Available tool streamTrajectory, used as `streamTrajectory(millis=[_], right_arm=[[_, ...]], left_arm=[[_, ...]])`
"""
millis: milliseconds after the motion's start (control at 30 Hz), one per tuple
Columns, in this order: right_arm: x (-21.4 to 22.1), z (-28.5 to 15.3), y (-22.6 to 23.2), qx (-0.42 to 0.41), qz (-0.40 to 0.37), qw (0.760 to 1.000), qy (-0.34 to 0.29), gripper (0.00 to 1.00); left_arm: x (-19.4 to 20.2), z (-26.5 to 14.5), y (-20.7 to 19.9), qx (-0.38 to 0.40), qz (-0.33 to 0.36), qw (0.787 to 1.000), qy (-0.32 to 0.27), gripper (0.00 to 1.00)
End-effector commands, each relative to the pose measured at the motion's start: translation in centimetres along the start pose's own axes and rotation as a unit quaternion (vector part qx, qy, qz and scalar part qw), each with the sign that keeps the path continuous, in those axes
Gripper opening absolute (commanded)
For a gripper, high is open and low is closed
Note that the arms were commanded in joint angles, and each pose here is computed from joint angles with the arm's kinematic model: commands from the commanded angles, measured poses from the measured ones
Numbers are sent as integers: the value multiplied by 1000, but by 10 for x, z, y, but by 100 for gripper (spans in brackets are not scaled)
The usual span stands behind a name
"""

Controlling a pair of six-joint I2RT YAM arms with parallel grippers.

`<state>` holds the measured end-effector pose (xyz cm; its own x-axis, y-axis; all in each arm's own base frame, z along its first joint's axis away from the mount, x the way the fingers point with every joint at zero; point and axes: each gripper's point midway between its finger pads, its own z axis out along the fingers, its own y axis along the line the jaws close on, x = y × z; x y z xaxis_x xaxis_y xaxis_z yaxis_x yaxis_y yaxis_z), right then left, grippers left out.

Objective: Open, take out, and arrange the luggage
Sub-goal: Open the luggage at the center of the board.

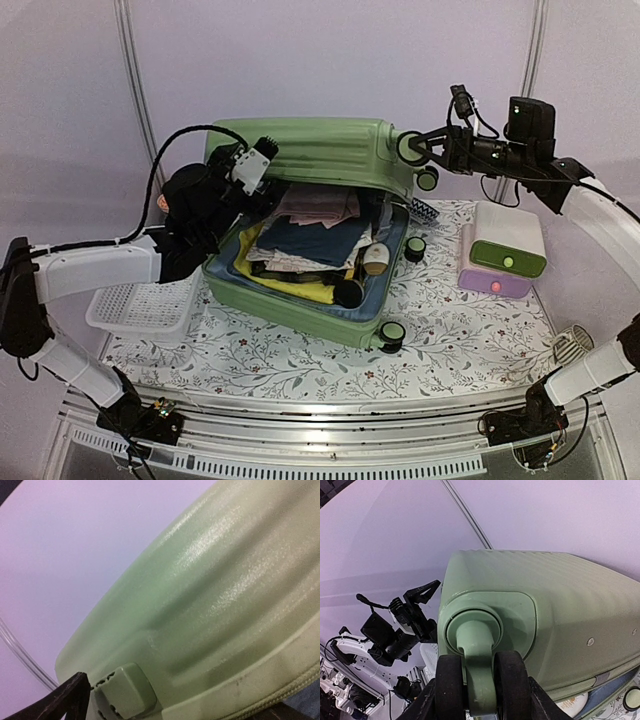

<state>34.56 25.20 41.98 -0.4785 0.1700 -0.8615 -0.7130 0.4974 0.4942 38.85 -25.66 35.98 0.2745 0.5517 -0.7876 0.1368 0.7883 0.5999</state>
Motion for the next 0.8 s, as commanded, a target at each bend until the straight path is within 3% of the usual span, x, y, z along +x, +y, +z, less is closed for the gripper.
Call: streamTrajectory(millis=[0,367,633,767], right_arm=[[-49,-16,-21,73,-51,992,-91,41],[-20,-27,-29,94,-84,989,-73,65],[-14,-55,-16,109,-134,981,-92,99],[-4,-66,-12,112,-149,978,-94,99]], left_arm=[[-15,7,7,-13,0,1000,-19,98],[-18,8,8,-10,-6,1000,-23,98],[-19,5,9,-6,-13,1000,-24,98],[-17,4,8,-4,-17,1000,-22,98]])
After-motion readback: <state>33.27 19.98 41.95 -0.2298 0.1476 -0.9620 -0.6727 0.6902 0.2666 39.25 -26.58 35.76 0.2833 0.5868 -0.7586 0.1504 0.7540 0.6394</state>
